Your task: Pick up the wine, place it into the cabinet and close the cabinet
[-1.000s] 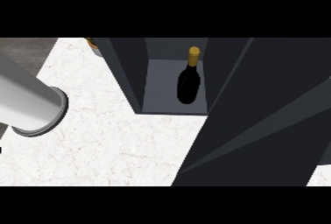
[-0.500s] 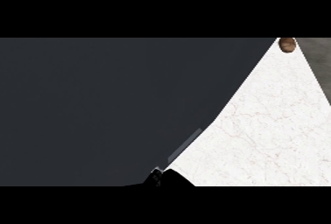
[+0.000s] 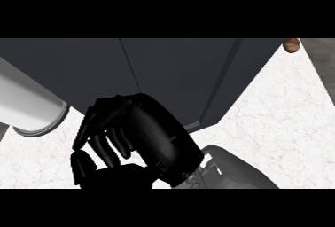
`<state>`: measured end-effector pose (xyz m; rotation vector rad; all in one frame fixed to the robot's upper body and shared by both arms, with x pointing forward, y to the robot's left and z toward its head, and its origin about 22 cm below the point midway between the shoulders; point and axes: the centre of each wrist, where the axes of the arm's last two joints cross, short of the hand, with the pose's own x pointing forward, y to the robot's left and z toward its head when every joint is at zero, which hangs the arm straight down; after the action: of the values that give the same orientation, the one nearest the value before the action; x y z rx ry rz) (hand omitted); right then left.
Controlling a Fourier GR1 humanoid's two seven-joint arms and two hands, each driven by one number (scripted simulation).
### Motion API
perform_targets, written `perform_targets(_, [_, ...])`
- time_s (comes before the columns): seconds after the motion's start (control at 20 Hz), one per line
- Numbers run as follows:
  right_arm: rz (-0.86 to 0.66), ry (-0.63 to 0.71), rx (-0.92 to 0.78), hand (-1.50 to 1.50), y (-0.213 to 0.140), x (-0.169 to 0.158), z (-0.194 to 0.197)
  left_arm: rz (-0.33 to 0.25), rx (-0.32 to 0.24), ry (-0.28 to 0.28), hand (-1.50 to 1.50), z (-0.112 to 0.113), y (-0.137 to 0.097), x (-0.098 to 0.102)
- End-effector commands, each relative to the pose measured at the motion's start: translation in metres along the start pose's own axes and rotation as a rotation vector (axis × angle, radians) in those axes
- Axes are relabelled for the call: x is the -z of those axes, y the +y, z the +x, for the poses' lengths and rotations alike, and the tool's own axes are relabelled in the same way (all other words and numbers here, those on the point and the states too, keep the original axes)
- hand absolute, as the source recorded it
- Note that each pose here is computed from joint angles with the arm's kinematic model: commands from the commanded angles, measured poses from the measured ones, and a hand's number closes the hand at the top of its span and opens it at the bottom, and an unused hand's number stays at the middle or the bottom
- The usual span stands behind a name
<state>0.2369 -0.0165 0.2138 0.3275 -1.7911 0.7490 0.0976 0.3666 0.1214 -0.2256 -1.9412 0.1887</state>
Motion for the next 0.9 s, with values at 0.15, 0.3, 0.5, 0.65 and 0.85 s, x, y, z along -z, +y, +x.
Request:
perform_targets(0.15, [-0.086, 0.013, -0.069, 1.50, -0.032, 0.053, -0.019, -0.020, 0.012, 0.043, -1.50, -0.001, 0.011, -0.001])
perform_targets(0.3, [-0.098, 0.032, -0.070, 1.50, -0.063, 0.061, -0.026, -0.053, -0.004, 0.044, -1.50, 0.002, -0.014, 0.008])
perform_targets(0.5, [-0.109, 0.040, -0.075, 1.50, -0.070, 0.068, -0.037, -0.037, -0.026, 0.068, -1.50, -0.018, -0.017, 0.007])
perform_targets(0.65, [-0.119, 0.044, -0.064, 1.50, -0.105, 0.074, -0.044, -0.044, -0.042, 0.084, -1.50, -0.013, -0.030, 0.018])
perform_targets(0.85, [-0.145, 0.031, -0.123, 1.50, -0.108, 0.076, -0.062, -0.027, -0.032, 0.088, -1.50, -0.035, -0.038, 0.022])
